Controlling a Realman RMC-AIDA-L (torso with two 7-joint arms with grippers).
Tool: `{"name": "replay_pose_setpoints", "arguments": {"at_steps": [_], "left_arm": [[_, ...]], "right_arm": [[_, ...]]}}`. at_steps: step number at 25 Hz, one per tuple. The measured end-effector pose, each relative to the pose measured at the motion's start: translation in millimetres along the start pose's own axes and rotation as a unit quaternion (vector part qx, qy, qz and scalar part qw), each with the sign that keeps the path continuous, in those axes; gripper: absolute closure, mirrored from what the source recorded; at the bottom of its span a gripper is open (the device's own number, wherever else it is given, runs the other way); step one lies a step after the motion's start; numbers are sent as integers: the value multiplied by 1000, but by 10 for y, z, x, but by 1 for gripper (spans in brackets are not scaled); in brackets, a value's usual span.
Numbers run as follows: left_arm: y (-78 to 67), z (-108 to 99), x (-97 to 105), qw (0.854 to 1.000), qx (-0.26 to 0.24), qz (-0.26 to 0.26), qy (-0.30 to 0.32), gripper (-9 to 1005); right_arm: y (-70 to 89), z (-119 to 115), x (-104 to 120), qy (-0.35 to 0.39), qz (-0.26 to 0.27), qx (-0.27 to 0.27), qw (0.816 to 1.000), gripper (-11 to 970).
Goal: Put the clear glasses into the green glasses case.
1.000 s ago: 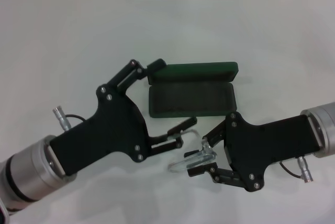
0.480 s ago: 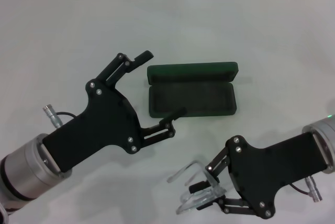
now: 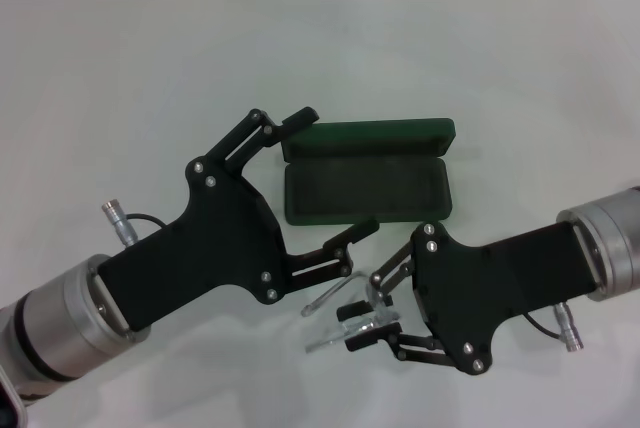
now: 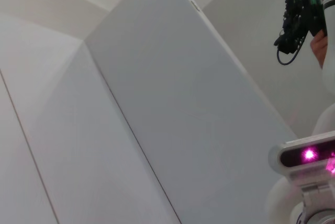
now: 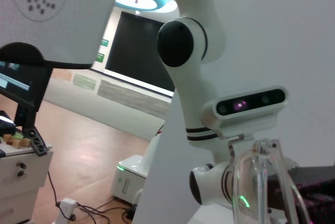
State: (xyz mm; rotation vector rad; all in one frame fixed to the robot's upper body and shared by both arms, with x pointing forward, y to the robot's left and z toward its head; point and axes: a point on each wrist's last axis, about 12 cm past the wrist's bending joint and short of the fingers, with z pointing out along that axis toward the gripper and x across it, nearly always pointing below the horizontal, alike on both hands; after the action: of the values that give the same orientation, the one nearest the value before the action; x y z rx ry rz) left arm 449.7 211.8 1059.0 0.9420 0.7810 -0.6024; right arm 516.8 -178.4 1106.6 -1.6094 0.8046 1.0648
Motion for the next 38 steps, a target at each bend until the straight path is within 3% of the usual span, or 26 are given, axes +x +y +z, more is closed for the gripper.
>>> {"name": "replay_pose_setpoints", "arguments": {"at_steps": [19, 29, 38], "left_arm": [[-2, 45, 1, 1000, 15, -3, -7, 121], [7, 16, -9, 1000, -1, 1, -6, 121], [-30, 37, -9, 1000, 19, -6, -10, 121]], "right_arm": [[-25, -6, 30, 16, 0, 6, 1000, 832], [13, -1, 36, 19, -7, -5, 1000, 832], [27, 0, 50, 19, -5, 5, 1000, 832]]}}
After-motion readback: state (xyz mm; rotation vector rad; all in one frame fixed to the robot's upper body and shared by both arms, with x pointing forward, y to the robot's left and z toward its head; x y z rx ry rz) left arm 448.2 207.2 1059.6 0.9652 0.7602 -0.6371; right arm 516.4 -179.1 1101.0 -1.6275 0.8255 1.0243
